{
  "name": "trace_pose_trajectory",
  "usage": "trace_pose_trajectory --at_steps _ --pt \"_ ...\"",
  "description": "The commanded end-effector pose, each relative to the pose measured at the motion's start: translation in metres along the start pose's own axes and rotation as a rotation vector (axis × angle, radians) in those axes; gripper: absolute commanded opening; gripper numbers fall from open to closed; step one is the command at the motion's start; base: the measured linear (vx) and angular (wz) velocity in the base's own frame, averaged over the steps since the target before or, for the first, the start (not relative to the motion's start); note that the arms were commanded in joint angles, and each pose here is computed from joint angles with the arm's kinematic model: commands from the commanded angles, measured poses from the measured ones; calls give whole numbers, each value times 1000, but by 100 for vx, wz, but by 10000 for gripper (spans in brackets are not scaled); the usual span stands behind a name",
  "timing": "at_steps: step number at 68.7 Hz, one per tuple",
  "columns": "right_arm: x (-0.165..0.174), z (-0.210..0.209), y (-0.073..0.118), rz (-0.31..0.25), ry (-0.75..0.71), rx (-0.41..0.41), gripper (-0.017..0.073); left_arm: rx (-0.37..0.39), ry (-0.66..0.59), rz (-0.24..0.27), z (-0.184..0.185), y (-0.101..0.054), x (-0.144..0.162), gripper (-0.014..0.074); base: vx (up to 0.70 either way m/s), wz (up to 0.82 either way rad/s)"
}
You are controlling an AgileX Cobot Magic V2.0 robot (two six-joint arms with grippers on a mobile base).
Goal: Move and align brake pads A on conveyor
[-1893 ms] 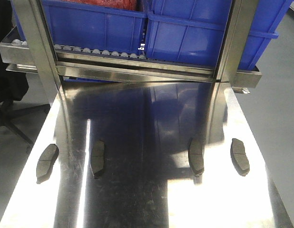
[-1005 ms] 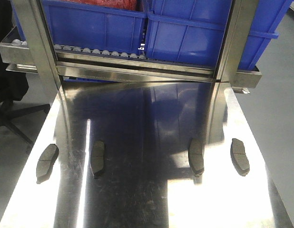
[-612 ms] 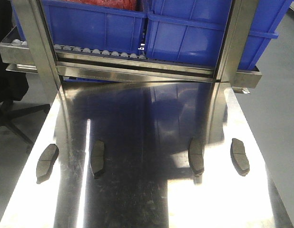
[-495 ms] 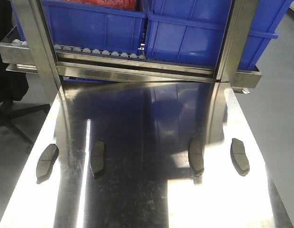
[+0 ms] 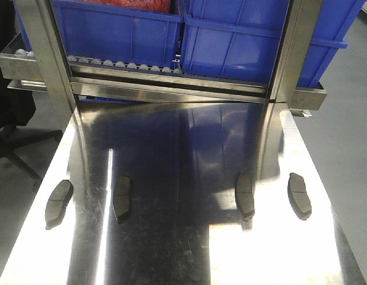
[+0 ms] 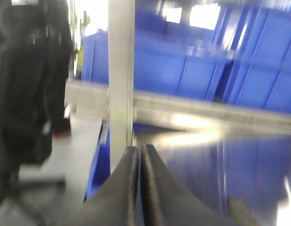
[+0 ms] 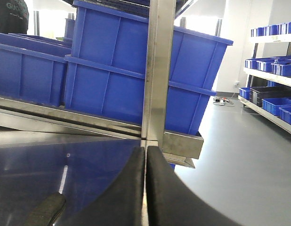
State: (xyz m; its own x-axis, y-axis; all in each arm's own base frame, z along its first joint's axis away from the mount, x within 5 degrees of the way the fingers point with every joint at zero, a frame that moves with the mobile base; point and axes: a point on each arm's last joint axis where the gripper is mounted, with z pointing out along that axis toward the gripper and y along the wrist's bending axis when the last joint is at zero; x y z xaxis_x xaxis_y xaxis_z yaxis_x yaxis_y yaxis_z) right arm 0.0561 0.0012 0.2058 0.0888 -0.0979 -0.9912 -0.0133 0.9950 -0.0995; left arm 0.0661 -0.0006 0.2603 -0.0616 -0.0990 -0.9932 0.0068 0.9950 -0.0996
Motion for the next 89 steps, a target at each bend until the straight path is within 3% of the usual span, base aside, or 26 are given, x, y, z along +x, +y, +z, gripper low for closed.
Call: trace_pose_trajectory --at_steps 1,8,25,50,60,76,89 --pt "-6 -1 -1 -9 -80 13 -10 -6 57 -5 9 -3 -25 -6 0 0" --pt "-6 -1 -1 -9 -80 13 -10 -22 182 -4 23 -3 -28 -6 0 0" --pt "-6 -1 -1 -9 -80 13 -10 -39 330 -8 41 -2 -15 -6 0 0" --pt "-6 -1 -1 -9 -80 13 -10 -39 348 -17 45 -2 -13 22 0 0" --pt "-6 -1 -1 -9 -80 13 -10 -40 354 -15 44 -2 -13 122 0 0" --pt "-6 -1 -1 -9 -80 13 -10 -39 346 -15 45 -2 -13 378 0 0" --pt "-6 -1 -1 -9 -80 13 -10 -35 354 -42 45 -2 -13 442 0 0"
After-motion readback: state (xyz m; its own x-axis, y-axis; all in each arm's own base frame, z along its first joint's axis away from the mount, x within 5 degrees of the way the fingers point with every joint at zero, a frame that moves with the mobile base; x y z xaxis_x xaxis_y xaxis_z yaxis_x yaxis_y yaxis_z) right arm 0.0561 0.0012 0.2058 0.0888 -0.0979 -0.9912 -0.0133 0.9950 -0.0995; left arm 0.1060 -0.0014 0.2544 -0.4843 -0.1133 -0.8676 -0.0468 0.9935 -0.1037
